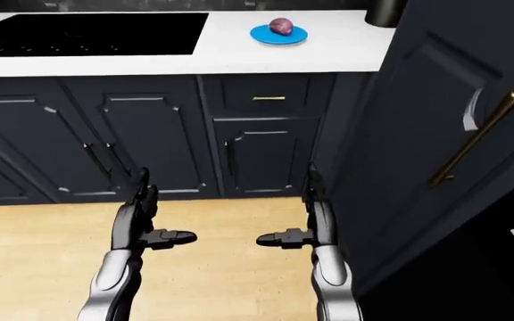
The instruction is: Place the eggplant on the top rack of the oven.
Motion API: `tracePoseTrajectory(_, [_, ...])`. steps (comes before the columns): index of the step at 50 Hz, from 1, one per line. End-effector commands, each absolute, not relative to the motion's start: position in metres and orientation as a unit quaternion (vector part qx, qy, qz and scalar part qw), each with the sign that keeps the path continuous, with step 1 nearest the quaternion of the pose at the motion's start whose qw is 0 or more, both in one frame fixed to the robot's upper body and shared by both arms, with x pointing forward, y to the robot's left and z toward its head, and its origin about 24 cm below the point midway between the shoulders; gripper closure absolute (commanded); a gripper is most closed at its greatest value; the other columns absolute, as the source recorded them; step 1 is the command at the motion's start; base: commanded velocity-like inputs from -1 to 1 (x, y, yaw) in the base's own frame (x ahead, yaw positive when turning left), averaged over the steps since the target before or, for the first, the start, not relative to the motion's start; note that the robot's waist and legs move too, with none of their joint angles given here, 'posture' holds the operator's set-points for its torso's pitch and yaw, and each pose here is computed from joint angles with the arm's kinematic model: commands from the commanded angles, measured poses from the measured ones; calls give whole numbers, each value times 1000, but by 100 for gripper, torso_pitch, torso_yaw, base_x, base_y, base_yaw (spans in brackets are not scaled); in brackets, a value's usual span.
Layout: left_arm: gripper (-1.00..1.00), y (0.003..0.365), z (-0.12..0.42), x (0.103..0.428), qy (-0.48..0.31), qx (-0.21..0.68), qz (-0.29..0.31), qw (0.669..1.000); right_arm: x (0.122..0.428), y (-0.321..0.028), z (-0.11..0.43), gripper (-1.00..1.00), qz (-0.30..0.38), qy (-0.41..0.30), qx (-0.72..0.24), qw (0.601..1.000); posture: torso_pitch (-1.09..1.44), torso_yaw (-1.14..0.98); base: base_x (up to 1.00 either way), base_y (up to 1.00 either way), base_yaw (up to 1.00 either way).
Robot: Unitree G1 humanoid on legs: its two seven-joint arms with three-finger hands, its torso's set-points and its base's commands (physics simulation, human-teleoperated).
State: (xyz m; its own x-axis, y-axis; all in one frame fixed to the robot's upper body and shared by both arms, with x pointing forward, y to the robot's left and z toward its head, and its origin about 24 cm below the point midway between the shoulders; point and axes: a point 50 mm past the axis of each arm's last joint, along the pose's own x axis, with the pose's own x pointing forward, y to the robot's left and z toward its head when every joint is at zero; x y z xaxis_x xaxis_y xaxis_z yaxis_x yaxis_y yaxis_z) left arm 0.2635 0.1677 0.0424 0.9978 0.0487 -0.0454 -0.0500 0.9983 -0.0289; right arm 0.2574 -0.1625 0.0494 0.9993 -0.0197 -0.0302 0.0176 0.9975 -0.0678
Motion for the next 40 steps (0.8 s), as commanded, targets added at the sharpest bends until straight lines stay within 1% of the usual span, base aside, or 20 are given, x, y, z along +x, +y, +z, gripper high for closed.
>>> tracePoseTrajectory(1, [-100,168,63,268,-19,-15,23,999,262,-162,72,-100,-10,-20,-36,999,0,0,0,0,0])
tracePoseTrajectory(5, [-100,170,74,271,-23,-12,24,999,264,-161,90,-100,-15,-23,-49,998,0,0,0,0,0])
tracePoseTrajectory(6, [-100,171,77,272,-26,-13,22,999,266,-162,96,-100,-21,-21,-73,997,0,0,0,0,0])
tracePoseTrajectory(9, [-100,172,89,274,-35,-22,25,999,266,-160,111,-100,-16,-24,-62,998,0,0,0,0,0])
tracePoseTrajectory(13, [-100,174,116,277,-50,-12,26,998,262,-158,128,-100,-15,-31,-67,997,0,0,0,0,0])
tracePoseTrajectory(17, [-100,175,128,277,-53,-12,27,998,260,-159,140,-100,-20,-44,-84,995,0,0,0,0,0])
tracePoseTrajectory(25, [-100,176,156,278,-62,-6,29,998,255,-160,173,-100,-25,-60,-69,996,0,0,0,0,0])
tracePoseTrajectory(30, [-100,176,172,280,-67,-1,31,997,252,-158,190,-100,-23,-68,-81,994,0,0,0,0,0])
tracePoseTrajectory(40, [-100,176,201,297,-87,11,29,996,263,-163,216,-100,-27,-86,-83,992,0,0,9,0,0])
